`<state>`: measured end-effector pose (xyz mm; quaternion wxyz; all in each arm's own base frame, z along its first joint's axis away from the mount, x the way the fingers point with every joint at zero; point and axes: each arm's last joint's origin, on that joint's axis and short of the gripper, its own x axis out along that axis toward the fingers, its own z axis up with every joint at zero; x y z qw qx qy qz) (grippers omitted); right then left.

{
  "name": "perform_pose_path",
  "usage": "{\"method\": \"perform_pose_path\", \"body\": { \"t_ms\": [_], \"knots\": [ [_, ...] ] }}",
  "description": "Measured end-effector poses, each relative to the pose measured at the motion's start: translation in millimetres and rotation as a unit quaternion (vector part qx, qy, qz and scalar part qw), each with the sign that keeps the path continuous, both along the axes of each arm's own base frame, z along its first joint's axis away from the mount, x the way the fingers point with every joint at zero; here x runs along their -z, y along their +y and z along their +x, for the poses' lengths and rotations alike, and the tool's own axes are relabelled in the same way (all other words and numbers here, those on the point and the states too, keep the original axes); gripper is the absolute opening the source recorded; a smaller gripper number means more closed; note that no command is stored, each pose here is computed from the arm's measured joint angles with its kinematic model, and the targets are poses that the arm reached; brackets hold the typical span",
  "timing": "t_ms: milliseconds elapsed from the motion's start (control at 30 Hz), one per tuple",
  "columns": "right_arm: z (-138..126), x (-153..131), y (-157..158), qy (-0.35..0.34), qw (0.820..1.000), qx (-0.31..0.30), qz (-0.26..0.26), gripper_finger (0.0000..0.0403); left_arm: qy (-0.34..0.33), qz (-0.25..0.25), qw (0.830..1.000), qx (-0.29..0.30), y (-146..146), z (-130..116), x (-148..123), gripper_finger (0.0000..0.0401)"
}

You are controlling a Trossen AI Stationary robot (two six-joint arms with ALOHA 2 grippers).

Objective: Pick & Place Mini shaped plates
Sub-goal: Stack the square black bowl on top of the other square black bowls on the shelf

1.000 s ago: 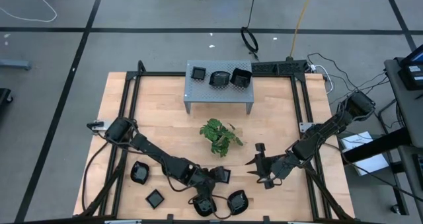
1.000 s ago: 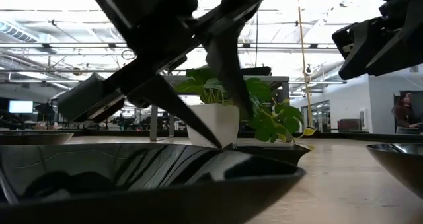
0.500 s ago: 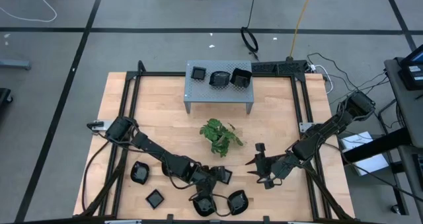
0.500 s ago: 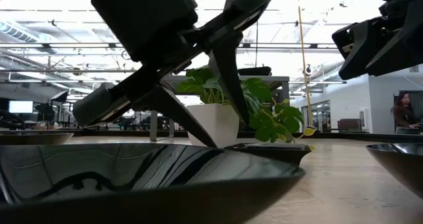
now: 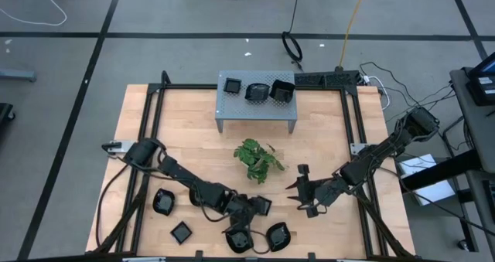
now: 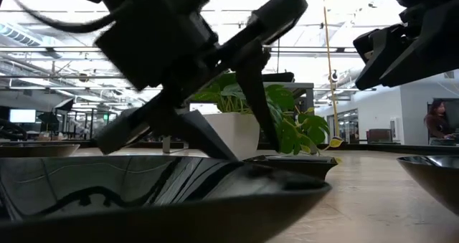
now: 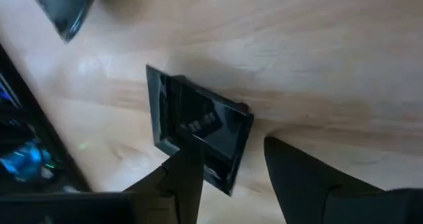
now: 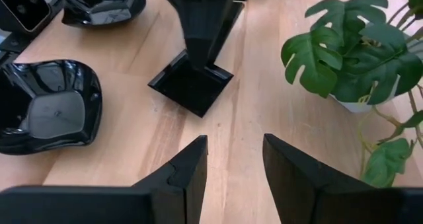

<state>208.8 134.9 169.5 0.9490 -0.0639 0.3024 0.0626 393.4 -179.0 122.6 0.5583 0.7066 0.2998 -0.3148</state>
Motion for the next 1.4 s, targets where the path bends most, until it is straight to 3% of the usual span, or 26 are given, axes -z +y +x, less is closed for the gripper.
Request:
{"method": "perform_pose_path", "body": {
  "t_ms": [200, 400, 633, 767, 900, 1100, 1267, 1400],
  "knots": [
    [-0.1, 0.2, -0.1, 0.001, 1.000, 0.000, 0.001, 0.0134, -0.003, 0.044, 0.999, 0.020, -1.5, 1.1, 7.6, 0.0140],
    [-0.1, 0.2, -0.1, 0.001, 1.000, 0.000, 0.001, 0.0134, -0.008, 0.047, 0.999, -0.014, -5.0, -2.4, 11.0, 0.0024],
    [-0.2, 0.3, -0.2, 0.002, 1.000, 0.000, 0.001, 0.0134, -0.039, -0.033, 0.994, -0.099, -12.3, -1.8, 6.7, 0.0014],
    [-0.1, 0.3, -0.1, 0.002, 1.000, -0.001, 0.000, 0.0134, -0.056, -0.118, 0.981, -0.144, -17.5, 1.2, -11.7, 0.0007],
    [-0.2, 0.0, -0.2, 0.001, 1.000, -0.001, 0.000, 0.0134, -0.086, -0.245, 0.943, -0.206, -18.3, 7.0, -46.6, 0.0011],
    [-4.7, -15.2, -3.4, -0.028, 0.999, -0.021, -0.011, 0.0134, -0.135, -0.343, 0.885, -0.283, -8.9, 2.0, -94.2, 0.0010],
    [-18.8, -36.7, -13.4, -0.050, 0.997, -0.042, -0.034, 0.0134, -0.198, -0.393, 0.821, -0.363, 15.4, -5.8, -136.7, 0.0005],
    [-31.7, -50.5, -22.8, -0.058, 0.997, -0.041, -0.031, 0.0134, -0.220, -0.436, 0.750, -0.446, 50.5, -18.5, -169.3, 0.0010]
  ]
}}
